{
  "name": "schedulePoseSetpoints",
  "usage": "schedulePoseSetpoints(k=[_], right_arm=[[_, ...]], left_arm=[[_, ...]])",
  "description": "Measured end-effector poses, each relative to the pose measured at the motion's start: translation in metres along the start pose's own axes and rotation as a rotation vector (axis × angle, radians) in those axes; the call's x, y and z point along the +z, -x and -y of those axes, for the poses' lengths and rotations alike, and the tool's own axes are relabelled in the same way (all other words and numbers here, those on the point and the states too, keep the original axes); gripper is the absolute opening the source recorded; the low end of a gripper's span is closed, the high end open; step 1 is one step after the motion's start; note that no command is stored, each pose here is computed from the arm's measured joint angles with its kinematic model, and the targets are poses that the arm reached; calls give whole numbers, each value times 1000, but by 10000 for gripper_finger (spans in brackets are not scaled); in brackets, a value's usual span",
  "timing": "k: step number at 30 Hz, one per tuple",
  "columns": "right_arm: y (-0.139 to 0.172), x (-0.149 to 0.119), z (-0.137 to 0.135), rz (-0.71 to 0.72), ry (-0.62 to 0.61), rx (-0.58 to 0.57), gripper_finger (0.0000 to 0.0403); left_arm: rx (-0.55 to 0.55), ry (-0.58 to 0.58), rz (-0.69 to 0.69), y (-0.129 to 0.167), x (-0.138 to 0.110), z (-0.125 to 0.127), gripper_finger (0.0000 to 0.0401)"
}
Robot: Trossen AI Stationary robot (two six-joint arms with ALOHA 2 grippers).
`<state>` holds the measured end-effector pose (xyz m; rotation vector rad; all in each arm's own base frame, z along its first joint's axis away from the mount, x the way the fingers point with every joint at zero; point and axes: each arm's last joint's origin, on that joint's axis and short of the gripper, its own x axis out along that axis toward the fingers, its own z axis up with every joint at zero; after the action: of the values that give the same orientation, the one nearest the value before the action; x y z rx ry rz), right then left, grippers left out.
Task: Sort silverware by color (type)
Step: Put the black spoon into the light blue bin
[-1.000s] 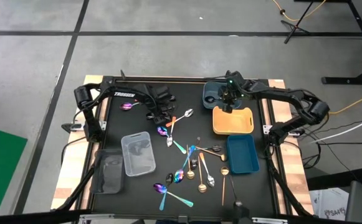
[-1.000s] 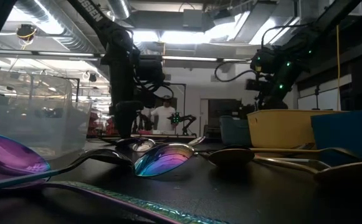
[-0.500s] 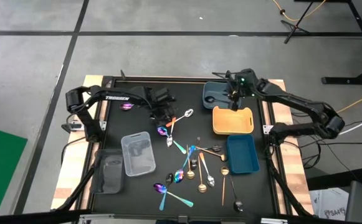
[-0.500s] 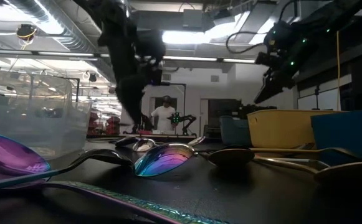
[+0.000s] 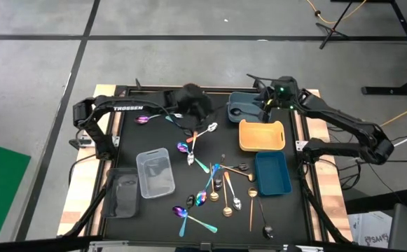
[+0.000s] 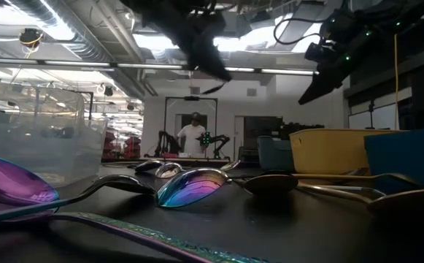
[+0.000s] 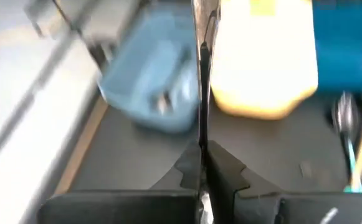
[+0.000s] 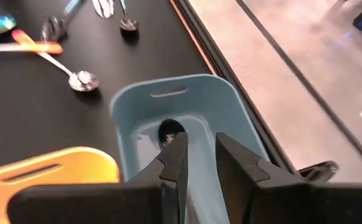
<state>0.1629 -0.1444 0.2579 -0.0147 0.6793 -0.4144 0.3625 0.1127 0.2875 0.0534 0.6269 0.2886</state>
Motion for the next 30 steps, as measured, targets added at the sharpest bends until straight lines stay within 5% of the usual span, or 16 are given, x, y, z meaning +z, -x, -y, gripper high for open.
schedulePoseSetpoints(k=[7, 12, 20, 30], right_arm=[[6, 2, -4, 54, -3, 92, 72], [21, 6, -5, 105, 13, 47, 72], [50, 10, -7, 188, 33, -89, 72], [58, 10, -8, 208, 36, -113, 72]], left_arm=[[52, -19, 271, -1, 25, -8, 4], [73, -50, 367, -16, 28, -11, 4], [120, -102, 466, -65, 13, -18, 4], [22, -121, 497, -137, -17, -27, 4]])
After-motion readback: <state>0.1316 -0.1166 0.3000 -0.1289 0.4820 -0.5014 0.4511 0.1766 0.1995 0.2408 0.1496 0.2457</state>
